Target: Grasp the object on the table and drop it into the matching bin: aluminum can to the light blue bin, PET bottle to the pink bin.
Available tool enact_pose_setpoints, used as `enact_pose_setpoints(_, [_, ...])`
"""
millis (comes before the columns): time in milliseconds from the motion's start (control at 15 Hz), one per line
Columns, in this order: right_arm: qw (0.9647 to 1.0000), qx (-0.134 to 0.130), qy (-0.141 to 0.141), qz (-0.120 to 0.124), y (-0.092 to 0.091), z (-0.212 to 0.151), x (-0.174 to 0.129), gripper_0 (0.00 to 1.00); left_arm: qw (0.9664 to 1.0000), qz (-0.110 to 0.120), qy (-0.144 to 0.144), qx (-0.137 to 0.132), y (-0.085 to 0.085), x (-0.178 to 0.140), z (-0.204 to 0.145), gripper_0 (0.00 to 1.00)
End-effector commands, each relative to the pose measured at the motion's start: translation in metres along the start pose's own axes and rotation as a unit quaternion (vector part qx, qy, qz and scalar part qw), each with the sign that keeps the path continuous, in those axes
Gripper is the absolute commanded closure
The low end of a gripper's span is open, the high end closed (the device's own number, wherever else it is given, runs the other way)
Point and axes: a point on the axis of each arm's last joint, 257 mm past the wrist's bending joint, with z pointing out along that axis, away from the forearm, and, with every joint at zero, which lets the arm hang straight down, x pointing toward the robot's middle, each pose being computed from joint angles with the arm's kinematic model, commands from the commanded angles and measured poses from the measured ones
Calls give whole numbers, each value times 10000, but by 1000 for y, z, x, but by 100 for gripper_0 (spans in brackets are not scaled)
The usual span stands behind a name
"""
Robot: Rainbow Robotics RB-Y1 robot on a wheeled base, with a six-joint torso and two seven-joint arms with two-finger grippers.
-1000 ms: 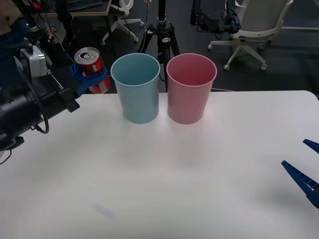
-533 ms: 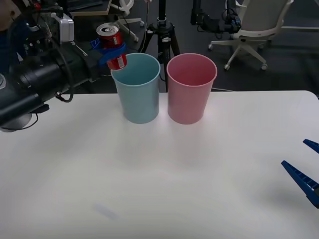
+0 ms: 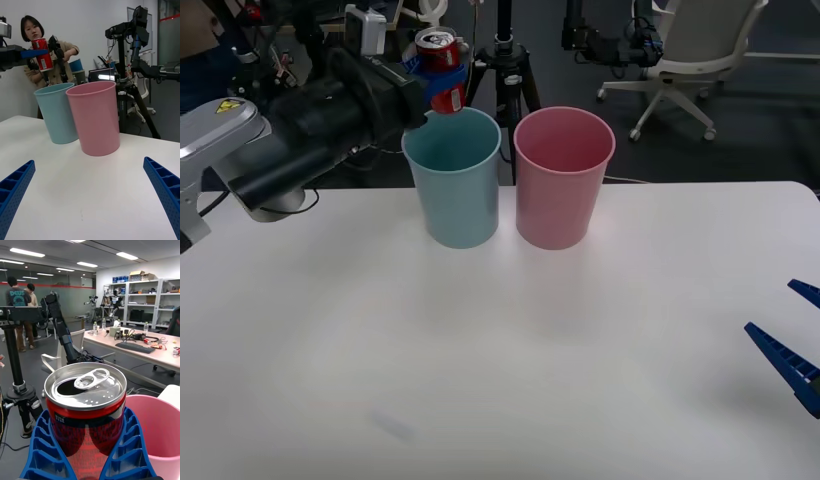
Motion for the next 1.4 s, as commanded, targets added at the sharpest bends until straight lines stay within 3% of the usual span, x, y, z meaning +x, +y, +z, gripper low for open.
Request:
enact_pose_setpoints(67, [10000, 0, 0, 0, 0, 0, 0, 0, 9999, 40, 60, -78, 4, 10, 14, 100])
enact_pose_setpoints(600, [10000, 0, 0, 0, 0, 0, 0, 0, 9998, 53, 174, -87, -2, 28, 22, 99])
enact_pose_setpoints(733, [10000, 0, 0, 0, 0, 0, 0, 0, 9998, 40, 171, -94, -1, 28, 22, 94])
enact_pose_setpoints(800, [10000, 0, 0, 0, 0, 0, 0, 0, 9998, 21, 175, -113, 1, 29, 21, 80])
enact_pose_setpoints(867, [10000, 0, 0, 0, 0, 0, 0, 0, 9998, 5, 180, -126, 2, 30, 21, 35])
enact_pose_setpoints(933, [10000, 0, 0, 0, 0, 0, 0, 0, 9998, 0, 172, -129, 2, 28, 21, 10])
enact_pose_setpoints(1000, [10000, 0, 0, 0, 0, 0, 0, 0, 9997, -12, 178, -139, 3, 29, 20, 0])
enact_pose_setpoints(1400, [10000, 0, 0, 0, 0, 0, 0, 0, 9997, -115, 149, -137, 3, 28, 20, 0])
